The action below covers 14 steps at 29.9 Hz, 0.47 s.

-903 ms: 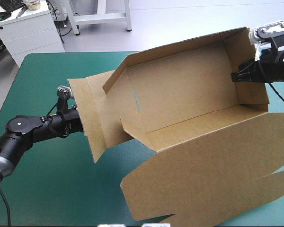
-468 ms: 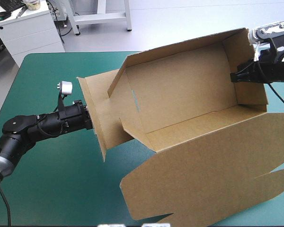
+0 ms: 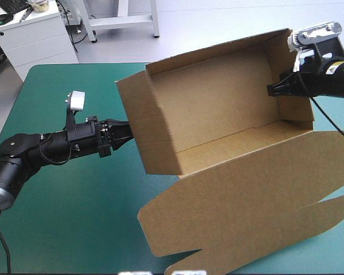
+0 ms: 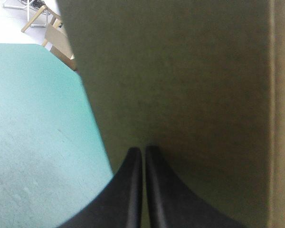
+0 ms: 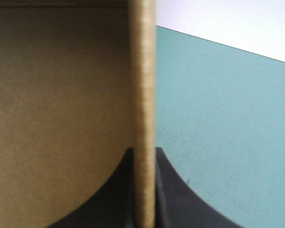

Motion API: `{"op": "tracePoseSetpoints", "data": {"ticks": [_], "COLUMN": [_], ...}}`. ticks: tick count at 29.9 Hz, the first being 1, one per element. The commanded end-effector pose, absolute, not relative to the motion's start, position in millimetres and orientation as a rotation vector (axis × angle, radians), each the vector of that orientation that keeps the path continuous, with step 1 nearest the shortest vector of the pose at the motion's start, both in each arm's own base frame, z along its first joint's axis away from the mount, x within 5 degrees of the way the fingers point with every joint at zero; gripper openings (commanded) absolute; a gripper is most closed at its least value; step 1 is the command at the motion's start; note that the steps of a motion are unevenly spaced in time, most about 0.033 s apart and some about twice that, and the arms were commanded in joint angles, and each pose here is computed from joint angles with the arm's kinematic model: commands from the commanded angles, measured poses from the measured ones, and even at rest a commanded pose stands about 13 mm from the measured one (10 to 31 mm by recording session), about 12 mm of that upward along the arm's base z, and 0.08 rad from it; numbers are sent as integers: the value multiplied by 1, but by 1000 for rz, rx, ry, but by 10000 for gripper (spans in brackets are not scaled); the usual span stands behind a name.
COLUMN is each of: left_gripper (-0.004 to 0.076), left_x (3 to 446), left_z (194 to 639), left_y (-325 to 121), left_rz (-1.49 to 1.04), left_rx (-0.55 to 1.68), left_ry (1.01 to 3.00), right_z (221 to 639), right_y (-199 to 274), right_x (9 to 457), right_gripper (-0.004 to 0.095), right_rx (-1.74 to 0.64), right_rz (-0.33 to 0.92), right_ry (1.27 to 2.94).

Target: Fold the box

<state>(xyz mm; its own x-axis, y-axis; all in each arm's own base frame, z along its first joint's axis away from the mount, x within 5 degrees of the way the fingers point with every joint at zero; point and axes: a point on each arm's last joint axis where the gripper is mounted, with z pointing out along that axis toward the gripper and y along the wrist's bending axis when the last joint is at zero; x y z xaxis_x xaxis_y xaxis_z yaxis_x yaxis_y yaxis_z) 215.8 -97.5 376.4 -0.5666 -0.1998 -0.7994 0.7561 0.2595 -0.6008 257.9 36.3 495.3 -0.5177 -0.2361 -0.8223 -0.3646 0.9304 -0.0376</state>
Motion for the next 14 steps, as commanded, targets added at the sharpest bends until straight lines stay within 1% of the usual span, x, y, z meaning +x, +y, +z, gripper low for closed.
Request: {"op": "tracePoseSetpoints", "data": {"ticks": [1,3,5,6,9,13,14], "left_gripper": [16,20,51,82,225,486,526], "left_x": [206,206,207,207,205,202,202], "left_z": [409,408,408,408,409,412,413], "left_y": [-97,-97,-97,-97,-98,-98,-98], "left_rz": [-1506,-1497,-1490,-1490,-1505,-1490,-1488], "left_rx": [562,566,564,564,583,632,635], "left_ry": [1496,1493,1492,1492,1485,1451,1447], "right_z": [518,520,520,520,517,513,513], "right_y": [51,58,64,66,68,74,77], "right_x": [248,248,249,249,253,256,256], "right_gripper": [0,0,0,0,0,0,0], "right_rx": [-394,-392,-397,-396,-379,-389,-393], "right_rz": [176,184,177,168,137,106,103], "right_ry": [1980,1956,1943,1940,1955,1969,1968]}}
